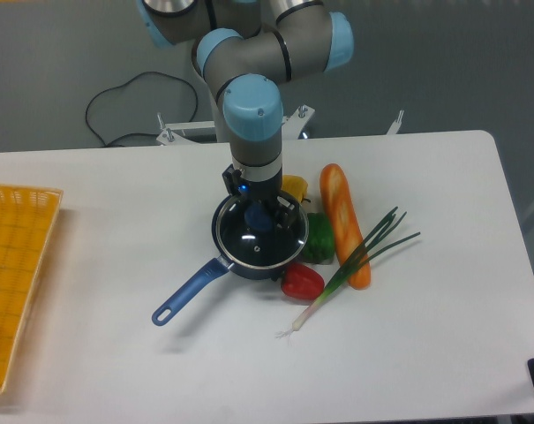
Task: Open the lid
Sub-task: 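Lift the glass lid off the saucepan and carry it beside the pot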
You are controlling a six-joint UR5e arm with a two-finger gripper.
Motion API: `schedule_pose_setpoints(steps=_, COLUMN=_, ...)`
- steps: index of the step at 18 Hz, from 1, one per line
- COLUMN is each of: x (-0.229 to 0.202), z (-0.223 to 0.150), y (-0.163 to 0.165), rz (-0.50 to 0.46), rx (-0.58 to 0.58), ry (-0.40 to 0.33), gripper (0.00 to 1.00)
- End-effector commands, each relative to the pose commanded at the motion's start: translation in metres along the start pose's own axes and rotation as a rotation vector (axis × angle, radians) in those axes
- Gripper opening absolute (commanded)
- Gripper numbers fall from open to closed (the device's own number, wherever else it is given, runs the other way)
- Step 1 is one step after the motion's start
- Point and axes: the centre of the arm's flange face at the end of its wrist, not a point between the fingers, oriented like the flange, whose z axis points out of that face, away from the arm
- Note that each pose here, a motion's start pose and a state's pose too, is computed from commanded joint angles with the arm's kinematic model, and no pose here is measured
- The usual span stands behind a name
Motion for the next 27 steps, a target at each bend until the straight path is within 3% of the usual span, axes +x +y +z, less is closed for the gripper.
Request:
schedule_pose_setpoints(steps=8, x=-0.035, z=-0.005, y=0.012, rz=0.002, rx=-0.006, ry=0.009, gripper=0.59)
schedule_pose_setpoints(steps=19, x=-0.113, z=0.011, y=-0.007, rz=-0.026, rx=-0.007, ry=0.007, gripper=0.59)
schedule_pose_setpoints(steps=27, x=-0.16, z=0.016, y=0.022, rz=0.033, rx=-0.013, ry=0.066, gripper=0.58)
